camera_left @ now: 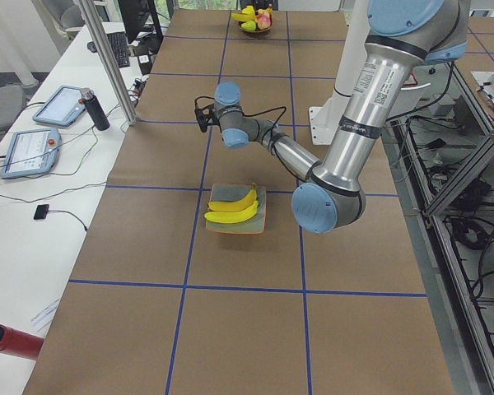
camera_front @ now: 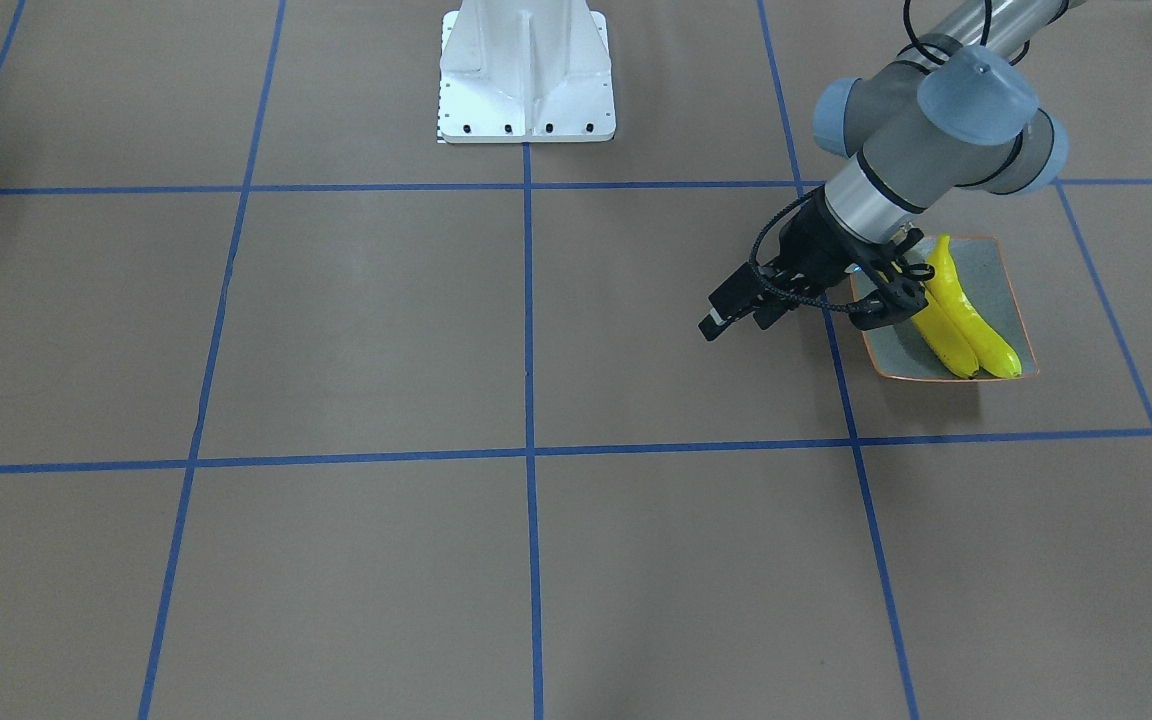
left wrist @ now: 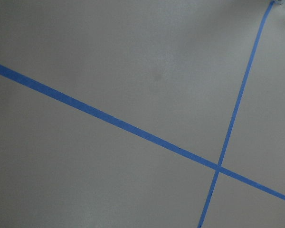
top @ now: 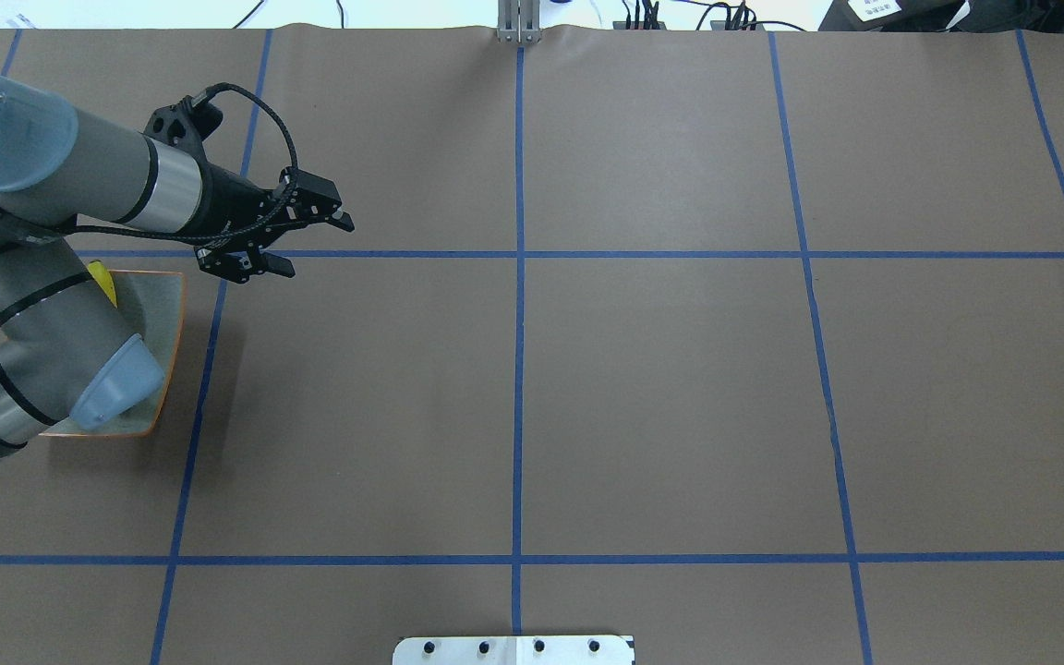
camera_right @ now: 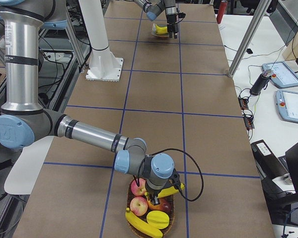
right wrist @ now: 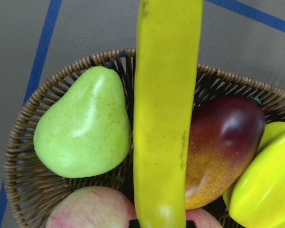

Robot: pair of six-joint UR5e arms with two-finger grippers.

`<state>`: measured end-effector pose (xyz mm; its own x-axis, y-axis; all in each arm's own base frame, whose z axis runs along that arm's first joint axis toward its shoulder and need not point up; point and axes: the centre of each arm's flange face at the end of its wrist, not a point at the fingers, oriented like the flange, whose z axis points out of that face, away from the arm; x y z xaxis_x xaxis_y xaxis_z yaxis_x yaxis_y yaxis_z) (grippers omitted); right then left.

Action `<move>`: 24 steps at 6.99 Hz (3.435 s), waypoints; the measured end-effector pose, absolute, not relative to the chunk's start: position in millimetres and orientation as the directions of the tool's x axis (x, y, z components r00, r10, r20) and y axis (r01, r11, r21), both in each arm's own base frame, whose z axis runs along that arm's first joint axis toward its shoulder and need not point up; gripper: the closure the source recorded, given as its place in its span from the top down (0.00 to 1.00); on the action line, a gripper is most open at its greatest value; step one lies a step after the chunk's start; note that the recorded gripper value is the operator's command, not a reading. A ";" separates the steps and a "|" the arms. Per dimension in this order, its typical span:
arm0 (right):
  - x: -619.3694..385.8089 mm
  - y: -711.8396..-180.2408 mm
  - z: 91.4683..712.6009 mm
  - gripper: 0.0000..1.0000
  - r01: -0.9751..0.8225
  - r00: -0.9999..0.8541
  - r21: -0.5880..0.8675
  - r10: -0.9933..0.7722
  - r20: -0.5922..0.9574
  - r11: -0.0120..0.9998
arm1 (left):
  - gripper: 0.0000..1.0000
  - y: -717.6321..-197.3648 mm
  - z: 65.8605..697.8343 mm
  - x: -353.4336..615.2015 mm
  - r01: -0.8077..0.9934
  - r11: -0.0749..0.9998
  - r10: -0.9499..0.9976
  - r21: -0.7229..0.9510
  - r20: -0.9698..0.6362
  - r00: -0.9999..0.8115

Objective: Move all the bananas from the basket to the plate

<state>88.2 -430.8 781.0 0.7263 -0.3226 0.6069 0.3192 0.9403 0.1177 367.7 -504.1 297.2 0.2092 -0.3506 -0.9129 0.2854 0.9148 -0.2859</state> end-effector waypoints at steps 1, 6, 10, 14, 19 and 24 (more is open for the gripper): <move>93.7 -439.7 769.0 0.00 0.306 0.730 0.141 -0.327 0.600 0.941 | 1.00 -504.3 296.9 367.9 0.285 0.915 -0.350 -0.285 -0.913 0.209; 17.1 -579.3 597.3 0.00 0.122 0.610 0.143 -0.188 0.770 0.982 | 1.00 -505.8 299.4 369.8 0.284 0.915 -0.350 -0.286 -0.912 0.212; -224.4 -581.3 356.9 0.00 0.115 0.499 -0.016 -0.044 0.866 0.993 | 1.00 -512.2 275.2 378.5 0.273 0.925 -0.322 -0.266 -0.928 0.189; -369.5 -488.6 221.2 0.00 0.203 0.408 -0.054 -0.035 0.912 0.978 | 1.00 -504.5 215.1 401.3 0.223 0.951 -0.248 -0.215 -0.960 0.132; -439.4 -422.6 168.0 0.00 0.218 0.308 -0.037 -0.033 0.951 0.975 | 1.00 -479.0 167.0 430.0 0.151 0.975 -0.171 -0.160 -0.983 0.065; -430.8 -405.9 148.8 0.00 0.215 0.256 -0.028 -0.029 0.966 0.976 | 1.00 -463.5 153.2 447.3 0.114 0.983 -0.153 -0.146 -0.987 0.053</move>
